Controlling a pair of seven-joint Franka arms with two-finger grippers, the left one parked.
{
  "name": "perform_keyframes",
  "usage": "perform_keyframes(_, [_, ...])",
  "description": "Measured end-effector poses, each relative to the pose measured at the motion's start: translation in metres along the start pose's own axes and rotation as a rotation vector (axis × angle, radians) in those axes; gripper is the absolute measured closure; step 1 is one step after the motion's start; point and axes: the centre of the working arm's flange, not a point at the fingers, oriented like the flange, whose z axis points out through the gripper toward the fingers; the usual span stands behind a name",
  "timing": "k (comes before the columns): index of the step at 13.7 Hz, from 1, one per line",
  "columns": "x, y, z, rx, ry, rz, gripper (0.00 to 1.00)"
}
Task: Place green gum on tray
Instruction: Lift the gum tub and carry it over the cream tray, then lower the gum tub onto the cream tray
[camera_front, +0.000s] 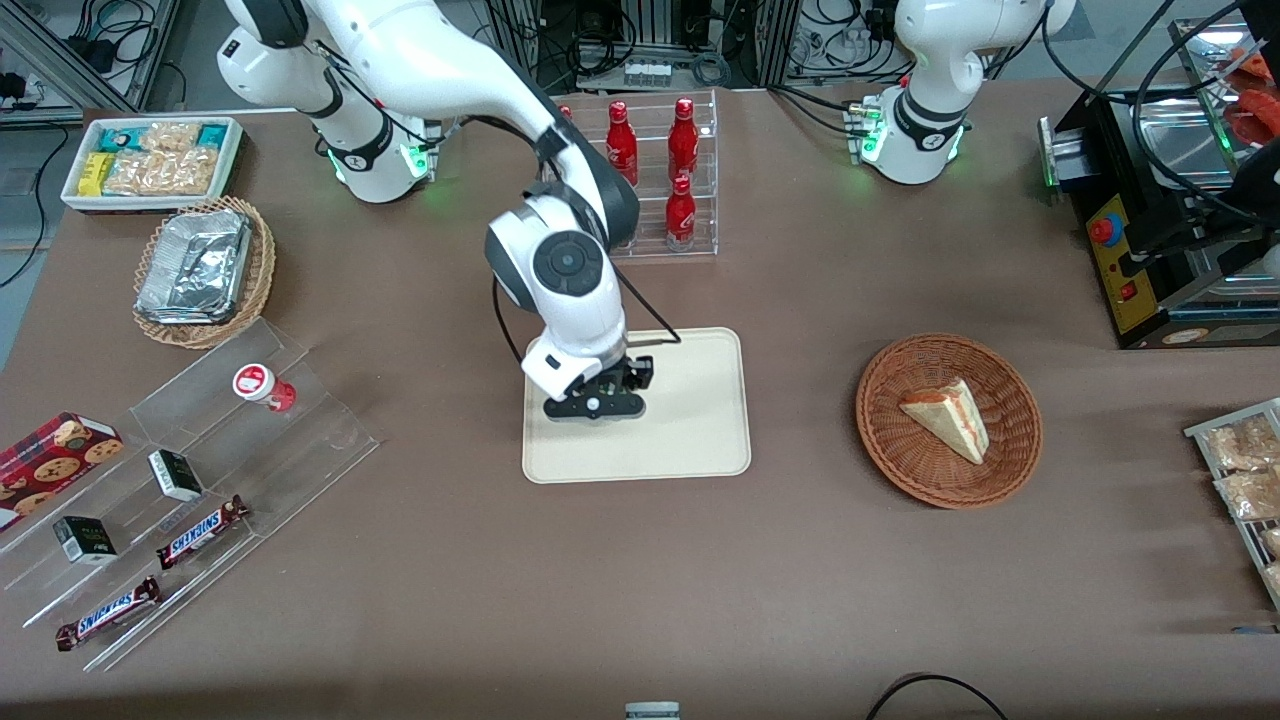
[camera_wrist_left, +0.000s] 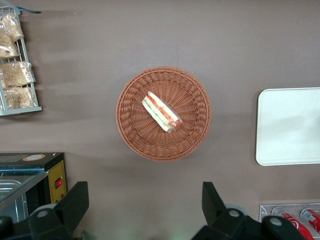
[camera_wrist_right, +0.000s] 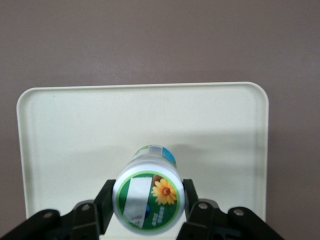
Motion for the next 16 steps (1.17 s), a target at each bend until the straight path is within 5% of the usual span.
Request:
perform_keyframes(5, [-0.020,-0.018,0.044,-0.002,0.018,0.047,0.41])
perform_keyframes(16, [-0.038,-0.019,0.070,-0.014,-0.008,0.066,0.41])
